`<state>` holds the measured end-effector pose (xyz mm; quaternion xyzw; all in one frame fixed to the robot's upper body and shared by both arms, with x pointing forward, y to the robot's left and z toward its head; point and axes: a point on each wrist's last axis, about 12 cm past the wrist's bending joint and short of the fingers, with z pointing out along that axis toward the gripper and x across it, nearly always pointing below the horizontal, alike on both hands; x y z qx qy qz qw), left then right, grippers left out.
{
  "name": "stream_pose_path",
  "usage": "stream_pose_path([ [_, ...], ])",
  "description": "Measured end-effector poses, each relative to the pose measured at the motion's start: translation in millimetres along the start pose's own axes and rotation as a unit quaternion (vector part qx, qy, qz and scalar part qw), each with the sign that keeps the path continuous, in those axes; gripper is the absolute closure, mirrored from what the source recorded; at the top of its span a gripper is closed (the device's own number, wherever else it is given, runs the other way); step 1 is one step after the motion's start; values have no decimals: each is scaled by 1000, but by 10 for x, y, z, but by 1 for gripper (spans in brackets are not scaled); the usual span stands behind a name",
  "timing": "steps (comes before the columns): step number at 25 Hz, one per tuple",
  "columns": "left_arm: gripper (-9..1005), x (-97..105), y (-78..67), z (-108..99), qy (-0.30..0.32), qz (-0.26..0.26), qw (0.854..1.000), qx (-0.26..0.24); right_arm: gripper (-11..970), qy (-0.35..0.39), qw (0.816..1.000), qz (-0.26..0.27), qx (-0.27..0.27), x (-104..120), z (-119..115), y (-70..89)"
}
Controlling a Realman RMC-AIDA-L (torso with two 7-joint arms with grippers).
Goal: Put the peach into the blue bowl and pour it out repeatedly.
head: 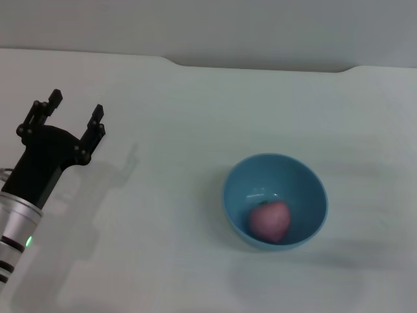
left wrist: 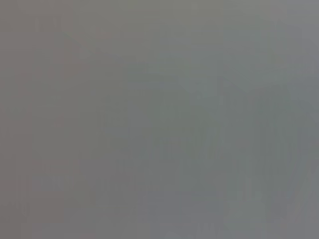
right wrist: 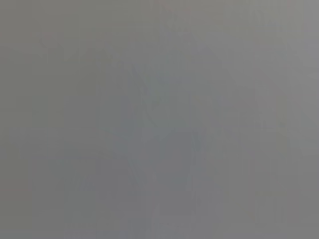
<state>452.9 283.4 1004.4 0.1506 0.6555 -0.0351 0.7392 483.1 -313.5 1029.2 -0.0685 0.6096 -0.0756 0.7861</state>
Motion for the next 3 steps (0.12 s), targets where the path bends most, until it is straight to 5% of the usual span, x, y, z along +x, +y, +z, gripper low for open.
stream_pose_path([
  [3,309,19,-24,-7,9,-33,999,3,301,4,1000,2,-2,8,32,5],
])
